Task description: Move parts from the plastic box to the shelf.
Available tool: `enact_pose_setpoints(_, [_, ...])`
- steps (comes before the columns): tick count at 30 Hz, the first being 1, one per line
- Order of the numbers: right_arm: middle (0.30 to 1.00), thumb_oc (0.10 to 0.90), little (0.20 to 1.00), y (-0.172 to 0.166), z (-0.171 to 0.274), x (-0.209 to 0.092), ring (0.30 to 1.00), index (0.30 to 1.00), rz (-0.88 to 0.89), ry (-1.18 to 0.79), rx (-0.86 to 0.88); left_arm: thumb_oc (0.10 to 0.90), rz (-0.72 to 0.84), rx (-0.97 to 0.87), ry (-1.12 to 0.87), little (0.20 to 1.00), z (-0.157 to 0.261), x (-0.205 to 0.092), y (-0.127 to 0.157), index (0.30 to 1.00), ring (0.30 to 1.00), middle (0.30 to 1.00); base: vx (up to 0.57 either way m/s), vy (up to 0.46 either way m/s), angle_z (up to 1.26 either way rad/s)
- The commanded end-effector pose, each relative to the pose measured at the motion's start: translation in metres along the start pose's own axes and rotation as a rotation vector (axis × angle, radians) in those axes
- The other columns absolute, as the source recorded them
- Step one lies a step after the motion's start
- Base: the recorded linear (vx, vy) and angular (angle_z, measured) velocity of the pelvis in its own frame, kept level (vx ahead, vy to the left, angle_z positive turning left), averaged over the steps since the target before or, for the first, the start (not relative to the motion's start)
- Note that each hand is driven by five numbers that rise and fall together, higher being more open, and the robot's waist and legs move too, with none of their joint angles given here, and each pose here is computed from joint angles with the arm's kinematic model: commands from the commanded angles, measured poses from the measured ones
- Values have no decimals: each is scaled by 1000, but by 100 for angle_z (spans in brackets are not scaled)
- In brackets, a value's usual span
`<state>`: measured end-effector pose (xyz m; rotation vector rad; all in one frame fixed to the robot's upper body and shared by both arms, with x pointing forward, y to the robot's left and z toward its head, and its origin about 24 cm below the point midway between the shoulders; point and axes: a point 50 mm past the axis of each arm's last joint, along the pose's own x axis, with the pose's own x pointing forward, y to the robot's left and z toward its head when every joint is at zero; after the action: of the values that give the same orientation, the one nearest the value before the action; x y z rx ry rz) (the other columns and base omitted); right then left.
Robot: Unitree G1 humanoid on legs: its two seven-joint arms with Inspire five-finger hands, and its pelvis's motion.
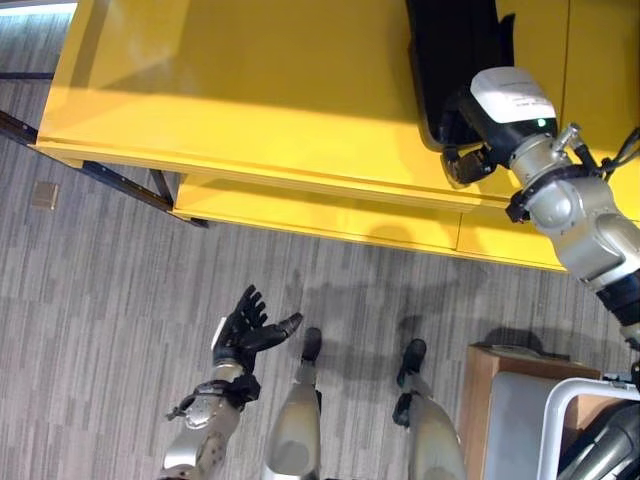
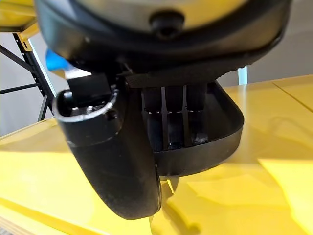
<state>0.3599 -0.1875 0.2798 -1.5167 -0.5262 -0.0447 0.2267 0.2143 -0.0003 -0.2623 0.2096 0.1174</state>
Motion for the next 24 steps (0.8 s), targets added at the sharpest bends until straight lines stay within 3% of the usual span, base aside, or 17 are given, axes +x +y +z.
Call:
enact_pose_setpoints(1, [300, 400, 300, -75, 28, 20, 300, 300, -270, -128, -63, 900, -45, 24, -141, 1000, 30, -7, 2, 1000, 1000, 1000, 21, -2, 4])
enact_pose_setpoints(11, [300, 400, 300, -81, 25, 32, 300, 300, -278, -82, -47, 900, -62, 10, -159, 1000, 34, -7, -2, 1000, 1000, 1000, 9, 0, 1])
enact_pose_setpoints(24, [300, 400, 300, -58, 9, 46, 300, 300, -230, 58, 64, 900, -60, -17, -170, 1000, 35, -5, -6, 1000, 1000, 1000, 0, 0, 0])
